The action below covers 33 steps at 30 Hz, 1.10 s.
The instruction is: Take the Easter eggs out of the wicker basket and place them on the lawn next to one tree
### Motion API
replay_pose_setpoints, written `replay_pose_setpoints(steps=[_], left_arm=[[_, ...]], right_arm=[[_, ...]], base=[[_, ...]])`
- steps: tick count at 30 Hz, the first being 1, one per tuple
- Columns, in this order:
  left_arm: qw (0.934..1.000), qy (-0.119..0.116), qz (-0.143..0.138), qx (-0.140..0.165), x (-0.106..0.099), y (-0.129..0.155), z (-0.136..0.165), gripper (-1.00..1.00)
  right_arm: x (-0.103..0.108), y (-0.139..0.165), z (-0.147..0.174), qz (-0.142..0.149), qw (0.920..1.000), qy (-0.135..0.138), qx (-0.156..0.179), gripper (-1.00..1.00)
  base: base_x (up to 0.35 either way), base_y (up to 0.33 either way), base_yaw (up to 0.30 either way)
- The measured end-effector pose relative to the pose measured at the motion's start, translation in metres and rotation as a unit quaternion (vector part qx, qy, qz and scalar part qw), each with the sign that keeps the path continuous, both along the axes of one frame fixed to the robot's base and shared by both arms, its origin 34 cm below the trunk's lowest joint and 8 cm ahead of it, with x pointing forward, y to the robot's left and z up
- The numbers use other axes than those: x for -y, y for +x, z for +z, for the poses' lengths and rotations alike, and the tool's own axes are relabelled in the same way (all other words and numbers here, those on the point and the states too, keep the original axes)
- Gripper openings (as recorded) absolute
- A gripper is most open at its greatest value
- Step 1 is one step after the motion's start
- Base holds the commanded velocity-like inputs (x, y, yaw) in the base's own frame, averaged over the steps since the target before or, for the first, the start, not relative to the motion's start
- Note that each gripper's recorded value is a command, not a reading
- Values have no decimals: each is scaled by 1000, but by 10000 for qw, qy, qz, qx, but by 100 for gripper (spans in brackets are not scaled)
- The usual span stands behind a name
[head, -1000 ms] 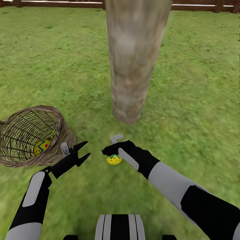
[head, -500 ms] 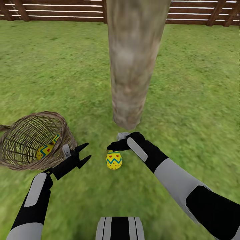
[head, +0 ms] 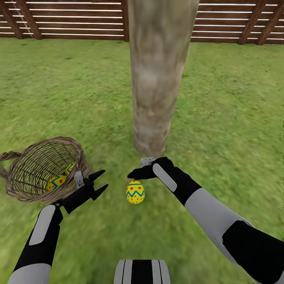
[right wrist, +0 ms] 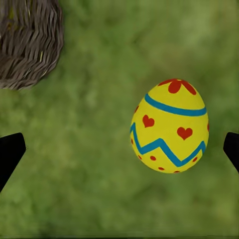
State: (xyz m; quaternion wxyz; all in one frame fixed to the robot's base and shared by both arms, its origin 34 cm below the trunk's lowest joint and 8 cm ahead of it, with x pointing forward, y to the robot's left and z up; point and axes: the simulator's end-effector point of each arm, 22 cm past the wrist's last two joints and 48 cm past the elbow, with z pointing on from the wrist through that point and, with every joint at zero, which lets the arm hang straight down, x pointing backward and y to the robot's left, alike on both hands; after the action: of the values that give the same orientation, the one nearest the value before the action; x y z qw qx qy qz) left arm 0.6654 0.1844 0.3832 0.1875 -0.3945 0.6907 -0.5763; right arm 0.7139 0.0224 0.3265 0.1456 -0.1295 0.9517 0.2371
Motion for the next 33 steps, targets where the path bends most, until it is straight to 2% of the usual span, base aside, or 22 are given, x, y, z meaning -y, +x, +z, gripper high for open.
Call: replay_pose_setpoints(steps=[12,25,33], left_arm=[[9997,-10,-1,232,0,5,29,100],[9987,-24,5,509,0,7,62,100],[9963,-213,84,828,-2,12,98,100]], right_arm=[[-2,7,32,13,9997,9,240,100],[-4,13,69,22,9987,23,515,100],[-3,17,91,17,9977,20,683,100]], base=[[-297,154,44],[-12,8,285],[0,0,291]])
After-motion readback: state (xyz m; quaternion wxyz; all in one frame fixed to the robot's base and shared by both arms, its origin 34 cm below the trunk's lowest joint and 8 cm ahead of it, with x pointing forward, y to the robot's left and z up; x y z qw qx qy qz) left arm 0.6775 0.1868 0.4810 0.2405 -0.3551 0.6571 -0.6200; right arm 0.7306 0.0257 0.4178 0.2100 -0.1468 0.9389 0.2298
